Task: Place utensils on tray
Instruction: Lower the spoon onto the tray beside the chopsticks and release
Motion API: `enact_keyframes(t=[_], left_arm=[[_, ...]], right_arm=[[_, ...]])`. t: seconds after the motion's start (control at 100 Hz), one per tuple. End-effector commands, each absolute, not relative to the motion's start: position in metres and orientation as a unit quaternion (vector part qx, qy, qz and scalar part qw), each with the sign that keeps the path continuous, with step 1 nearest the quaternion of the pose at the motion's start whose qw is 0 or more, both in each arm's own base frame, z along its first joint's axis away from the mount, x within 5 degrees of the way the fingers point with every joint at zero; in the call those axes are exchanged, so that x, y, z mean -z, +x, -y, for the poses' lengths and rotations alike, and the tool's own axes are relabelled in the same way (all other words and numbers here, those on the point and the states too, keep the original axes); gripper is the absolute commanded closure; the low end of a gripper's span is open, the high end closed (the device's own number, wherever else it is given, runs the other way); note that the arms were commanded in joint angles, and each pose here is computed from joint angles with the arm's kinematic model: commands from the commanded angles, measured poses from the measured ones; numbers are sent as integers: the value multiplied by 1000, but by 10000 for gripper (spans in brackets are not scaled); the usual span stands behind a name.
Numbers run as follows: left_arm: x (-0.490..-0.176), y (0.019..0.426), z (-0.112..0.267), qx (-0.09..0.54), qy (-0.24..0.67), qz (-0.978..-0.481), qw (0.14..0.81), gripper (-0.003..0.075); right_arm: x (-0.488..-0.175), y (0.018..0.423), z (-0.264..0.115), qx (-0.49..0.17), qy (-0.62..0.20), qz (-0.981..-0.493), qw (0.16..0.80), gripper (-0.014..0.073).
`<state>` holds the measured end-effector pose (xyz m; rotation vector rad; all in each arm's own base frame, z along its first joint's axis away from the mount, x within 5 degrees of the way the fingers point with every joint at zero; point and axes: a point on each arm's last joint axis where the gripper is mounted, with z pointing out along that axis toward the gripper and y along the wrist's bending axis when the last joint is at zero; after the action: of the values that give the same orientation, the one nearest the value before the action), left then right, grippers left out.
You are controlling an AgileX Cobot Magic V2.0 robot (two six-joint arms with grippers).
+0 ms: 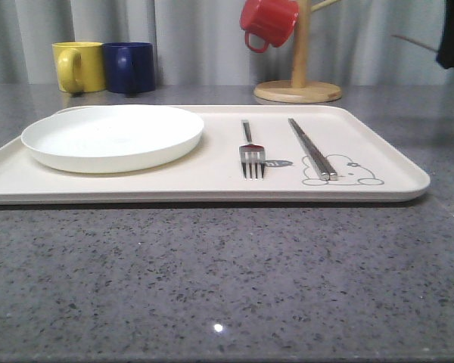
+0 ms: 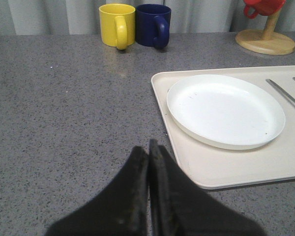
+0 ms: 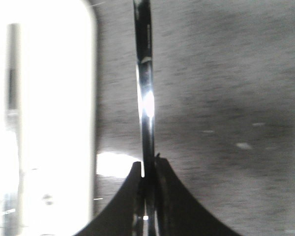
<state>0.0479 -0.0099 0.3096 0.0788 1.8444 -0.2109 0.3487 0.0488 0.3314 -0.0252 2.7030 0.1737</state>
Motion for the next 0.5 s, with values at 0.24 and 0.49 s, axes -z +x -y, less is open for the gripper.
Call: enact_keyframes(t=[0.24,0.49], left_arm=[[-323,49,10,99,32,-769,631,739],[-323,49,10,99,32,-769,631,739]], right_arm=[[-321,352,-109,-103,35,-971,211,676],[-300,360,-122,-101,36,-977,186,676]])
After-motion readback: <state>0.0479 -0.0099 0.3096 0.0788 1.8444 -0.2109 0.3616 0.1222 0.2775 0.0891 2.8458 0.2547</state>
